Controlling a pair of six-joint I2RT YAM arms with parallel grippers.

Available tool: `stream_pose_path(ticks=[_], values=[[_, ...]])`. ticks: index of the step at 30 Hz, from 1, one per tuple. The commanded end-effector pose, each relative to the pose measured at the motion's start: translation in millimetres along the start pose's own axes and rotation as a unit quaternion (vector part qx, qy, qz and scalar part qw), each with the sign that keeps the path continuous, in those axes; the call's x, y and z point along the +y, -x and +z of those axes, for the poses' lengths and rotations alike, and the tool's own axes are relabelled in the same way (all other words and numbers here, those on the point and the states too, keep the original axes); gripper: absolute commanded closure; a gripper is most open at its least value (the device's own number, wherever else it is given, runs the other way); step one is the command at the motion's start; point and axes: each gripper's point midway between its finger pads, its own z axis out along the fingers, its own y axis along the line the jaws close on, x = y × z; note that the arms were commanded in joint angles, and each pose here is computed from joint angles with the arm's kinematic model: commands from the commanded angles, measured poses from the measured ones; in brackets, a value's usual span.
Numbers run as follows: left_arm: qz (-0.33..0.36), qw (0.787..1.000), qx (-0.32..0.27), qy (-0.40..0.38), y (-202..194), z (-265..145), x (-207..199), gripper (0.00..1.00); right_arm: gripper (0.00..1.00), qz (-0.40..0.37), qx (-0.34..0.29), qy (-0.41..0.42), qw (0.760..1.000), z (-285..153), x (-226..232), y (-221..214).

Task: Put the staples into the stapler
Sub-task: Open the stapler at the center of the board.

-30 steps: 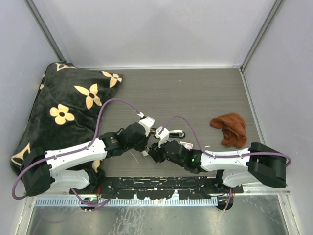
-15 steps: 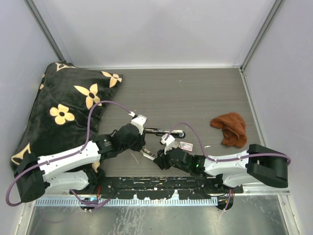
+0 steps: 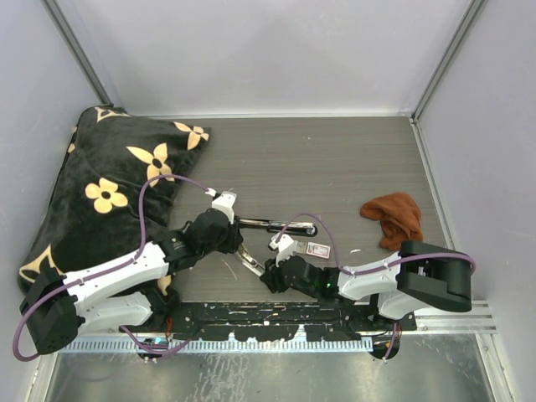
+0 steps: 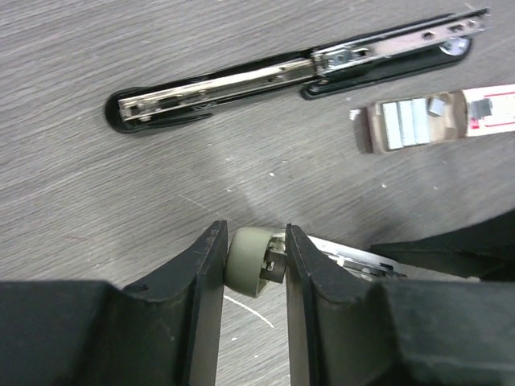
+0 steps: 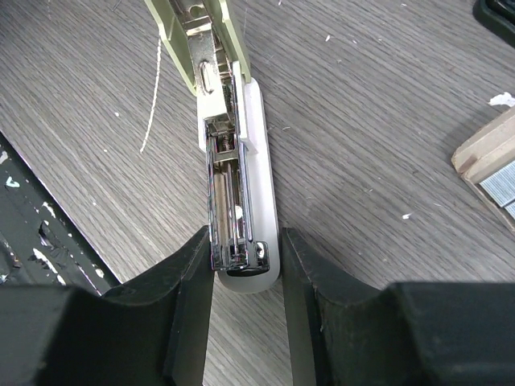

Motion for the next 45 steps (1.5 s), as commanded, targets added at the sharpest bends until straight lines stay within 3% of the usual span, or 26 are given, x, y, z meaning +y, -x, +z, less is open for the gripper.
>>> stream_pose_path(ticks=[1, 4, 10, 17, 23, 29, 45], values=[[-0.021, 0.989, -0.004, 0.148, -14, 1, 64, 0.62, 0.78, -0.021, 0.029, -0.034, 0.999, 0, -13, -16], [-0.027, 0.988, -0.001, 0.151, -19, 1, 68, 0.46, 0.79, -0.02, 0.029, -0.033, 0.999, 0, -12, -16], [-0.03, 0.986, -0.01, 0.164, -14, -6, 73, 0.28, 0.79, -0.023, 0.028, -0.031, 0.999, -1, -11, -15], [-0.015, 0.997, -0.027, 0.075, 18, -18, 36, 0.07, 0.79, -0.024, 0.028, -0.023, 0.999, -4, -8, -13], [0.006, 1.0, -0.019, -0.015, 35, -21, -2, 0.03, 0.8, -0.025, 0.027, -0.02, 0.999, -4, -6, -10], [0.008, 0.999, -0.002, -0.049, 34, -15, -18, 0.02, 0.8, -0.019, 0.019, -0.016, 1.0, -5, -4, -6], [0.004, 0.999, 0.031, -0.026, 13, -18, -5, 0.08, 0.78, -0.011, 0.024, -0.004, 1.0, -7, -3, -14]])
